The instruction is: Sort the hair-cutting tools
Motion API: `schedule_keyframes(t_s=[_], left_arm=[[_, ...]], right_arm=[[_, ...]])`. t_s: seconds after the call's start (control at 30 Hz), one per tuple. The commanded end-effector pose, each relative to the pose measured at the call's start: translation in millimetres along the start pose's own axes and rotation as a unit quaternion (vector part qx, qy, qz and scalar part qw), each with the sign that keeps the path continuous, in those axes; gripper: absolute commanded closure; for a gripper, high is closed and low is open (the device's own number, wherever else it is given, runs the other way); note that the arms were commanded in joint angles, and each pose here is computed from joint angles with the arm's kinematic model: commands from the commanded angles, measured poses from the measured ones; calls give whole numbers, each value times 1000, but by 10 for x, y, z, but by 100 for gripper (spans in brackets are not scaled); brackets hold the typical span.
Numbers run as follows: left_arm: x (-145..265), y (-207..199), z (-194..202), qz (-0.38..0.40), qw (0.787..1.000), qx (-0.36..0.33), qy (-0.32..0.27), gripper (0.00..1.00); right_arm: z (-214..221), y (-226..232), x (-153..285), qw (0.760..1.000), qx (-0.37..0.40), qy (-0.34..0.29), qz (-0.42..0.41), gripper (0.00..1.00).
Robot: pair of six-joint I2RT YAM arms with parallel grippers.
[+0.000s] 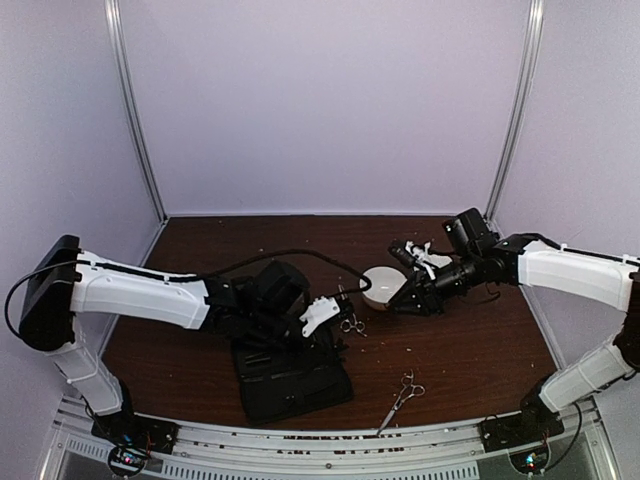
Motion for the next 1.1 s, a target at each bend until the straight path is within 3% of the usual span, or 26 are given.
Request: schedule_keyframes(t_s=[0.0,0.3,1.07], left_arm=[[-162,10,41,7,1000,4,1,94],[-411,100,44,-1,1000,-6,16,94],[-457,253,445,-43,995,-52,73,96]], right_arm=[[171,-134,-201,1000,-13,14,-2,71],[366,-137,-460,997,-18,68,-37,73],[297,-61,-397,995,19,85,-46,74]])
Point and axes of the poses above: each gripper's point midway between its finger pads, its own x axis back along the fingers, its own y axis along the line the jaws close on, z = x × y, the point moved 4 cm from there along x, back along the fingers, and after that the axes turned 3 degrees about x, right-handed, at the moved point
